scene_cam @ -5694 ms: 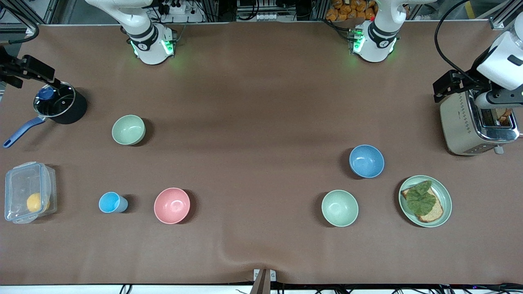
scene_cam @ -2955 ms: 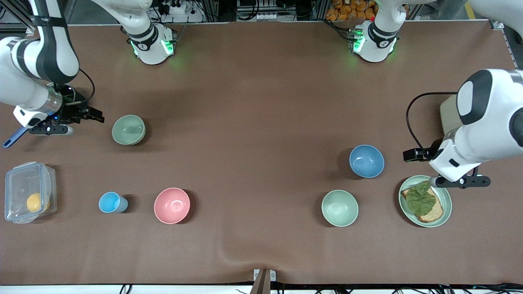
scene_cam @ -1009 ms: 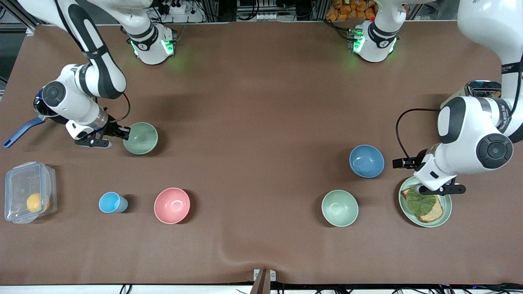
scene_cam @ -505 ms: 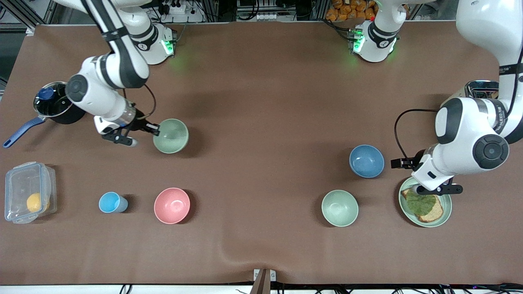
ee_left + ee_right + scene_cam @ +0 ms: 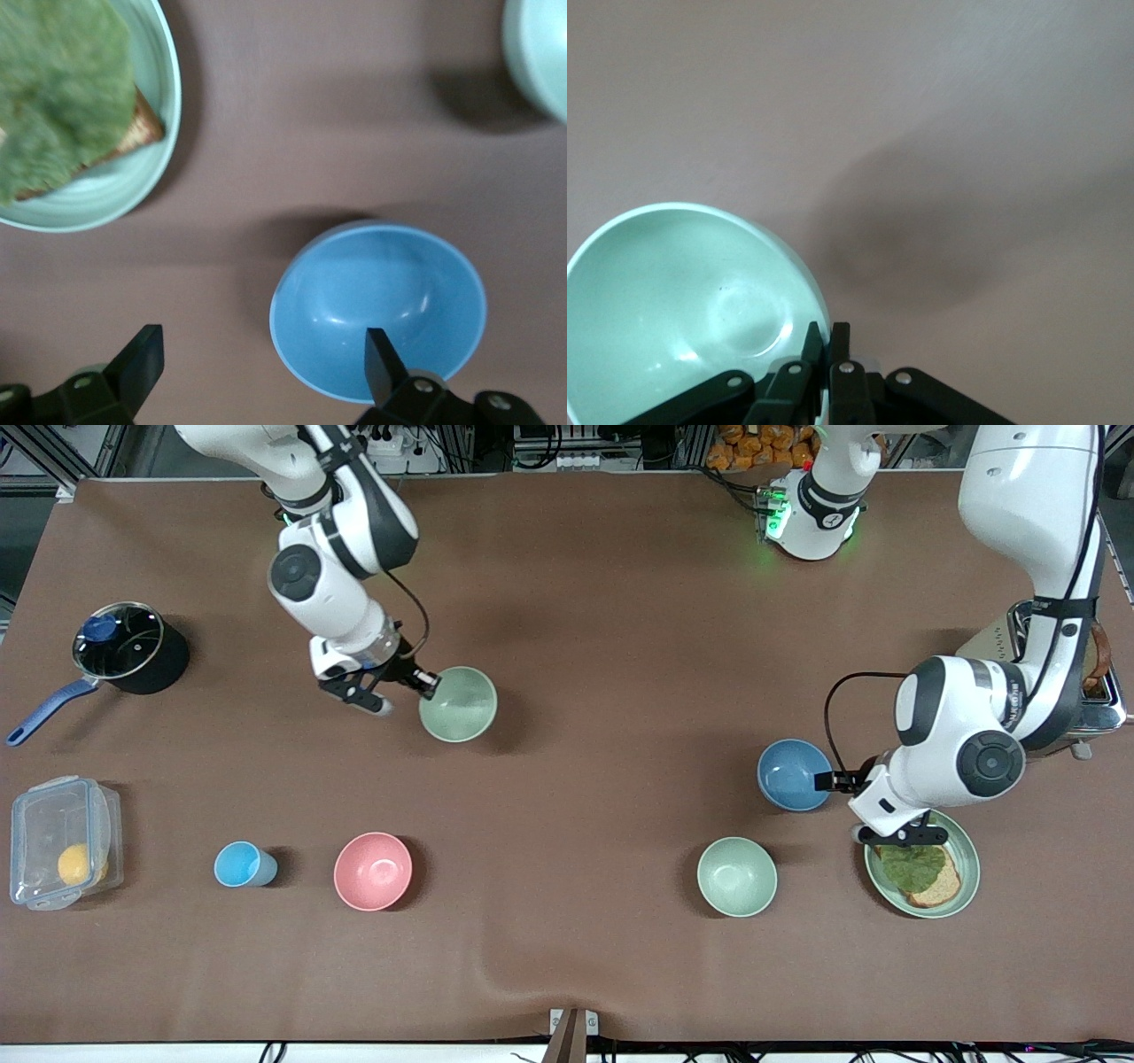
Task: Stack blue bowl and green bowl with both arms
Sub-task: 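Move the green bowl to center while the left gripper grasps the blue bowl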
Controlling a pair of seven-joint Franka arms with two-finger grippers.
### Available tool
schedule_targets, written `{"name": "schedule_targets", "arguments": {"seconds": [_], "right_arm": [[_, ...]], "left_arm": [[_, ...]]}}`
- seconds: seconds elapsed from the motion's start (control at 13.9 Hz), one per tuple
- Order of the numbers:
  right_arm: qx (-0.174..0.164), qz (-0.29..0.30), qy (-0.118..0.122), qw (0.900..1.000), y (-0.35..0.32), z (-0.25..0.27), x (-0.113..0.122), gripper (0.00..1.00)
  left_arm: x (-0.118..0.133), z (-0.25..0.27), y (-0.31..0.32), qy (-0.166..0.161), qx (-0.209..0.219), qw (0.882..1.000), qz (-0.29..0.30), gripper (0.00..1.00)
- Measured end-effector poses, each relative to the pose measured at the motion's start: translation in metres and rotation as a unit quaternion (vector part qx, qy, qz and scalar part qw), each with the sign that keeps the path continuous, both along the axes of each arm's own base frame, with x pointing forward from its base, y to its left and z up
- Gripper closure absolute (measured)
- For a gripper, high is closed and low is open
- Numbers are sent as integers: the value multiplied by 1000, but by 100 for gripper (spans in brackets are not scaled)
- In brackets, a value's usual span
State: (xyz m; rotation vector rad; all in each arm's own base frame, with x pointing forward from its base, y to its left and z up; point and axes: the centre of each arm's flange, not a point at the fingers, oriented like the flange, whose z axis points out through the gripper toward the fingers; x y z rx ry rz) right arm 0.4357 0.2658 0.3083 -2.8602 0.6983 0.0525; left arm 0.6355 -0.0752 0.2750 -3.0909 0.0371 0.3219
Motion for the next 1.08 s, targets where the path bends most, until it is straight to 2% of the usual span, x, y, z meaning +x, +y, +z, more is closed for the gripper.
{"name": "schedule_targets", "arguments": {"seconds": [0.36, 0.72, 0.79, 0.94, 1.08], "right_arm": [[15, -29, -14, 999, 81, -21, -47, 95], [17, -53, -6, 998, 138, -58, -85, 95], [15, -56, 0, 998, 153, -67, -94, 95], [9, -58, 5, 998, 180, -84, -105, 95], [-4, -62, -8, 998, 196, -99, -106, 95]], "left_arm": [[-7, -42, -1, 3, -14, 1000, 10, 0], [-8, -76, 2, 11, -16, 1000, 15, 0], [-9, -78, 2, 12, -16, 1000, 15, 7], [-9, -79, 1, 13, -16, 1000, 14, 28], [-11, -81, -1, 16, -16, 1000, 12, 49]]}}
